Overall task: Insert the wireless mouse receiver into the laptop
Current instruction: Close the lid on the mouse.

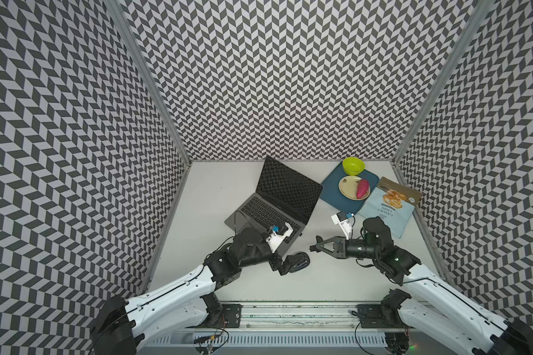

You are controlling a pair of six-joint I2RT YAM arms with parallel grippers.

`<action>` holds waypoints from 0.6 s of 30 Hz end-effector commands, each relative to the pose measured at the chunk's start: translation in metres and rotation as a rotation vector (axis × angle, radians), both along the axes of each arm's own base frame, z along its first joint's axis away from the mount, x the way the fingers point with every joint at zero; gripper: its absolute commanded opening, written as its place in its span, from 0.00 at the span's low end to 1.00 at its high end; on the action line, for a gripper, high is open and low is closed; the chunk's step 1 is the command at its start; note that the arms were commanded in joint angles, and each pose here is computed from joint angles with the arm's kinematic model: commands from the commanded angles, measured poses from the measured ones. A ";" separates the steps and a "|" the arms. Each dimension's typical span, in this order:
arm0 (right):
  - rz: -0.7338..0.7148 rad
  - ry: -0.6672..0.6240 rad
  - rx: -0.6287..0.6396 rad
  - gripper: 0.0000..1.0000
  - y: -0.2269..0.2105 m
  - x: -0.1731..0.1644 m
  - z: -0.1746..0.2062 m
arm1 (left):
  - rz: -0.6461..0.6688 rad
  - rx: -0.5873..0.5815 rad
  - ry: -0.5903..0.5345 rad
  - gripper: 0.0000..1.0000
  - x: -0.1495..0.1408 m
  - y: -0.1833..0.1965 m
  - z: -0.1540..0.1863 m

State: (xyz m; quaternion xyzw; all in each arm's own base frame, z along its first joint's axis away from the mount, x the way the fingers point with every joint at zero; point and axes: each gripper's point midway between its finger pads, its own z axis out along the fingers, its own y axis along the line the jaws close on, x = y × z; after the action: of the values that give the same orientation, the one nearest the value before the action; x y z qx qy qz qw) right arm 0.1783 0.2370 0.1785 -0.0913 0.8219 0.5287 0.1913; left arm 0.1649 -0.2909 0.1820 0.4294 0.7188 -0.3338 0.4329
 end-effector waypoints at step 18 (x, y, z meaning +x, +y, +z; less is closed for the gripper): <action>0.212 -0.014 -0.038 0.02 0.015 0.001 -0.066 | -0.125 0.579 -0.074 1.00 0.006 -0.014 -0.127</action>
State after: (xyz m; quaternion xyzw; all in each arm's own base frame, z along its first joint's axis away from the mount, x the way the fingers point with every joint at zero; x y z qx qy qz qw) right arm 0.1773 0.2465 0.1058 -0.1501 0.8366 0.5143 0.1145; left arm 0.1687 -0.2994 0.0557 0.5738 0.7503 -0.1348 0.2995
